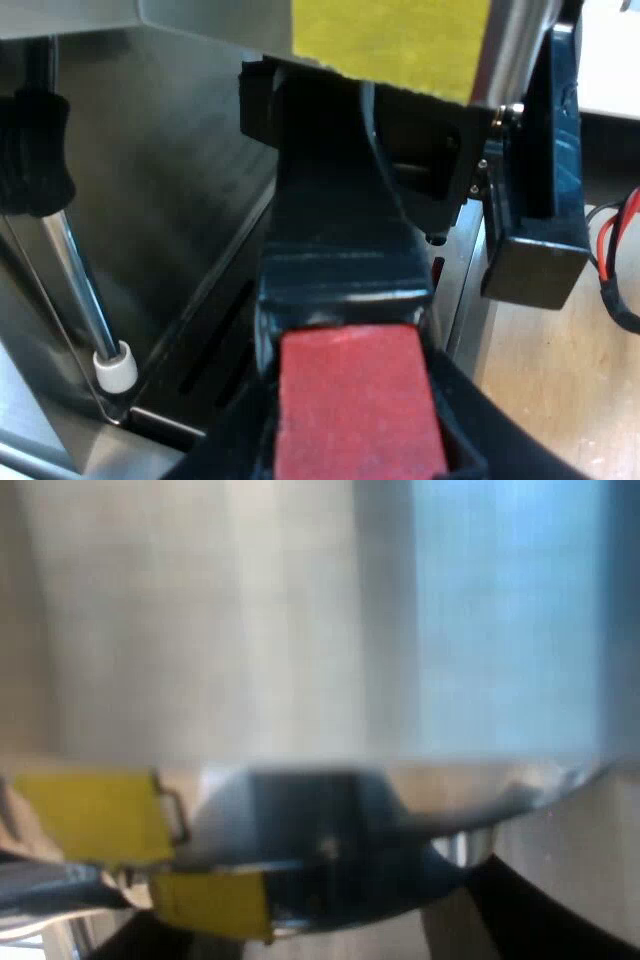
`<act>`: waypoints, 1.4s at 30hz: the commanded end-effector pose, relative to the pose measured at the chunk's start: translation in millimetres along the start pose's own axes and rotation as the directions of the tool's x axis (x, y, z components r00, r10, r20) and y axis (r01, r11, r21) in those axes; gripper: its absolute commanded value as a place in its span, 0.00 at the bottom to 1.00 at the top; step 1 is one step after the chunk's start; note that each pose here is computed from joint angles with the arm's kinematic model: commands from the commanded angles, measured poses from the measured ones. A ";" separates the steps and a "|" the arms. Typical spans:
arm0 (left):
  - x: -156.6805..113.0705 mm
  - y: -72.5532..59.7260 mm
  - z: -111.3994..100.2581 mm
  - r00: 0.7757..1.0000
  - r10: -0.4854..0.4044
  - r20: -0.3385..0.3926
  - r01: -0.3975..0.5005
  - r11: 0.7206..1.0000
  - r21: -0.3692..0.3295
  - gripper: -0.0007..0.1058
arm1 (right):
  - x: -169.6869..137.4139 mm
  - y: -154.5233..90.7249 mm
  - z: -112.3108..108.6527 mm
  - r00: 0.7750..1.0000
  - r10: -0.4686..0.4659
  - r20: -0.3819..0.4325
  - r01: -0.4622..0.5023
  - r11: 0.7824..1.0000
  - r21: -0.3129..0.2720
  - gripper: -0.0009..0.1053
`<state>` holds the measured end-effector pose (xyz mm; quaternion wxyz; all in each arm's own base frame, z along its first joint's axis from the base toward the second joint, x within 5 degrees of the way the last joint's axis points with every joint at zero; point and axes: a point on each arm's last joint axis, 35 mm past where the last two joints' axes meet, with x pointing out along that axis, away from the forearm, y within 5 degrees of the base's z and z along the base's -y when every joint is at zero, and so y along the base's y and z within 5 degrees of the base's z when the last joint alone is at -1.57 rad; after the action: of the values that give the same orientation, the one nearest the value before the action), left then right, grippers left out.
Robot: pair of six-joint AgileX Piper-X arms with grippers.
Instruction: Put the handle in the coffee machine
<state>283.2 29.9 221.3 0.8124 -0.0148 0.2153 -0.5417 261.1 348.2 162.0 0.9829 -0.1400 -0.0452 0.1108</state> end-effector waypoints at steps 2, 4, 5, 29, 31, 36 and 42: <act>-8.6 -3.6 11.6 0.995 -0.038 0.095 0.031 0.996 0.078 0.01 | 2.9 -2.4 6.3 1.000 -0.003 0.029 0.004 1.000 -0.013 0.55; -8.6 -3.6 11.6 0.995 -0.039 0.095 0.030 0.996 0.085 0.01 | 2.9 -2.6 6.9 0.999 -0.005 0.034 0.005 1.000 -0.009 0.54; -8.6 -3.6 11.6 0.995 -0.039 0.095 0.030 0.996 0.087 0.01 | 2.9 -2.7 7.1 0.999 -0.005 0.035 0.006 1.000 -0.007 0.54; -8.5 -3.2 11.0 0.997 -0.026 0.079 0.019 0.996 0.090 0.01 | 2.8 -3.8 9.7 0.998 -0.013 0.055 0.013 1.000 0.008 0.48; -8.5 -3.2 11.0 0.997 -0.026 0.079 0.019 0.996 0.090 0.01 | 2.8 -3.8 9.7 0.998 -0.013 0.055 0.013 1.000 0.008 0.48; -8.5 -3.2 11.0 0.997 -0.026 0.079 0.019 0.996 0.090 0.01 | 2.8 -3.8 9.7 0.998 -0.013 0.055 0.013 1.000 0.008 0.48; -8.5 -3.2 11.0 0.997 -0.026 0.079 0.019 0.996 0.090 0.01 | 2.8 -3.8 9.7 0.998 -0.013 0.055 0.013 1.000 0.008 0.48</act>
<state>284.1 30.2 222.1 0.8136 -0.0007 0.2105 -0.5419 261.3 348.0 162.9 0.9813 -0.1487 -0.0540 0.1095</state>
